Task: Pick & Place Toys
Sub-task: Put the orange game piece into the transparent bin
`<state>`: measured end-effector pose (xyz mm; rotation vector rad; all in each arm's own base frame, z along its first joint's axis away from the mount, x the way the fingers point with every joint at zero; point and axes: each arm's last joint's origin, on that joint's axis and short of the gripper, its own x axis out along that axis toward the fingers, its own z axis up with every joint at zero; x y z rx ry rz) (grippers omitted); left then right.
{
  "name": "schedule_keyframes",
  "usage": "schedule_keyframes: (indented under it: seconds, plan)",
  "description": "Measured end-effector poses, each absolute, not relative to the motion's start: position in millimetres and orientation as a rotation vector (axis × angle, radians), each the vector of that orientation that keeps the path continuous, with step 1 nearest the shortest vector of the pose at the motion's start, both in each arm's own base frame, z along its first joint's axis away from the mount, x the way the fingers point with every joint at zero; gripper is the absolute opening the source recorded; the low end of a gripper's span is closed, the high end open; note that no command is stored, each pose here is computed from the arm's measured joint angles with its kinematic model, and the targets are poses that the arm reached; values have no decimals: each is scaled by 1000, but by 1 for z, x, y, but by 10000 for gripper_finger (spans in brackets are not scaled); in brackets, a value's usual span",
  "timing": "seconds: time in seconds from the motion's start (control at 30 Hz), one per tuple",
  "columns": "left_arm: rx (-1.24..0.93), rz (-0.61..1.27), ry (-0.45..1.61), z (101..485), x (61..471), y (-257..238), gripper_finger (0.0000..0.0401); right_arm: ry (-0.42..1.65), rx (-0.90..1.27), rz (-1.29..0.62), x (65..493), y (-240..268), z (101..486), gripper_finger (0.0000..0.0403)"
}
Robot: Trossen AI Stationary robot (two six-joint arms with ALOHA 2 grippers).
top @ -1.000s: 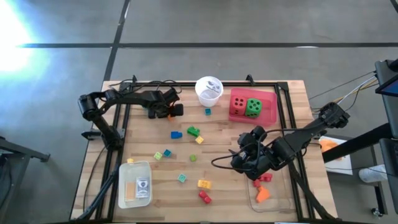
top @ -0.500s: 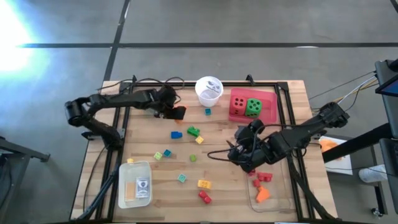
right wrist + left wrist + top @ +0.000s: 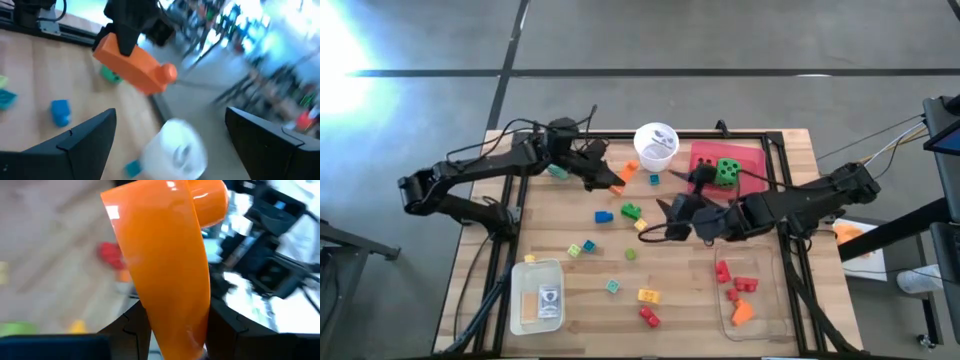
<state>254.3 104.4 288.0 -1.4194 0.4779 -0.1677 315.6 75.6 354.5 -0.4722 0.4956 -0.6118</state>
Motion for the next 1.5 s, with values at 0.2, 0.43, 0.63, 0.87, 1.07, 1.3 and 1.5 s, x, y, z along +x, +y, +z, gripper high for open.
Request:
schedule_keyframes:
  seconds: [0.2,0.43,0.63,0.87,1.07,1.3,1.5]
  plan:
    - [-1473,-349,419,309,262,91,134,475,-696,-585,325,72,366,365]
    - [-1483,-402,367,329,266,87,134,498,-829,-564,326,71,369,365]
    - [-1471,-400,330,339,268,88,134,429,-914,-583,330,71,382,365]
    - [-1469,-393,288,350,269,89,134,470,-1105,-538,337,73,378,365]
    - [-1467,-394,275,353,271,88,134,463,-1187,-553,354,73,371,365]
    - [-1470,-407,290,352,273,83,134,453,-1230,-595,367,70,369,365]
    - [-1466,-434,312,352,276,74,134,452,-1227,-610,373,67,374,365]
